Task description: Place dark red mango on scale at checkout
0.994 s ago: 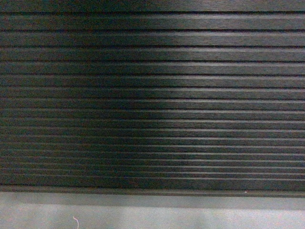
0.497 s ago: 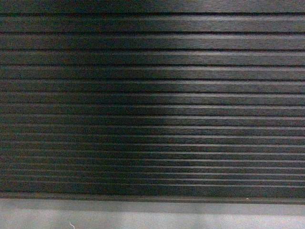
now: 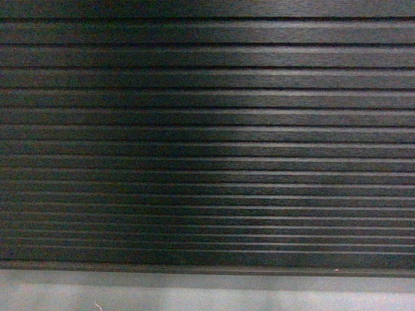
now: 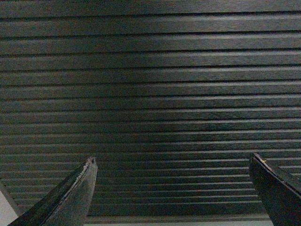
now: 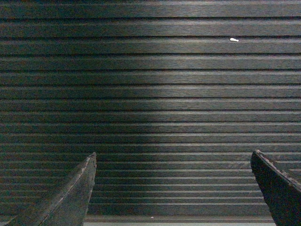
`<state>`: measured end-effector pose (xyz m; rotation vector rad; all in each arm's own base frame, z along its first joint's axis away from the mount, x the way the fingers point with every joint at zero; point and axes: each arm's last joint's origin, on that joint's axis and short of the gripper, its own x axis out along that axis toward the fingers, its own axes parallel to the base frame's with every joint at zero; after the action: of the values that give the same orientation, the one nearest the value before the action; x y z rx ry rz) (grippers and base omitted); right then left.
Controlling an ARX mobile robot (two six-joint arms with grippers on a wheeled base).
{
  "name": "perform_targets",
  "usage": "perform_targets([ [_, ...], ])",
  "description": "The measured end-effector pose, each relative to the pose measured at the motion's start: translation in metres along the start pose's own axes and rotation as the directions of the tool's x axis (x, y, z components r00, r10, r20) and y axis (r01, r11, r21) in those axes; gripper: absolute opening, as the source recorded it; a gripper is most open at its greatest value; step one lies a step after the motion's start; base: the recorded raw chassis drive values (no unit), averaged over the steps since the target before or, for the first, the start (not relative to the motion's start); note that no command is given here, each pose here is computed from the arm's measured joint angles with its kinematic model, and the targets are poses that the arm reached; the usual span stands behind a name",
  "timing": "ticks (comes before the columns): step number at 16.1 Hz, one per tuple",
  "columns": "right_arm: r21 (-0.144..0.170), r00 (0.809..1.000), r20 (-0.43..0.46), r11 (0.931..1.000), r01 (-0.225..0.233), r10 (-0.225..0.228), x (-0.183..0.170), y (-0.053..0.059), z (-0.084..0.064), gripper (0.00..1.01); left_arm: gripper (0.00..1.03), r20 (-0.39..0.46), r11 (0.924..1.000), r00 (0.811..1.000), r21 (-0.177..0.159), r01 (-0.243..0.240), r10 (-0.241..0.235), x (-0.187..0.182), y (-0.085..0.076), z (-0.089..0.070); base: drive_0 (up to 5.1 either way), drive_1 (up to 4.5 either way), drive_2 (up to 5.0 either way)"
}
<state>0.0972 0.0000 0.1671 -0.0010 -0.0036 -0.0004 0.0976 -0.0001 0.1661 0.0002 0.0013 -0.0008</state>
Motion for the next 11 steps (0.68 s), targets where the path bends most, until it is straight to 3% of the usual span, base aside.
perform_targets([
  [11, 0.000, 1.000, 0.000, 1.0000, 0.000, 0.000, 0.0000, 0.0000, 0.0000, 0.98, 0.98, 0.000, 1.0000, 1.000, 0.000, 0.000, 0.000, 0.0000, 0.0000, 0.0000, 0.0, 0.00, 0.0],
])
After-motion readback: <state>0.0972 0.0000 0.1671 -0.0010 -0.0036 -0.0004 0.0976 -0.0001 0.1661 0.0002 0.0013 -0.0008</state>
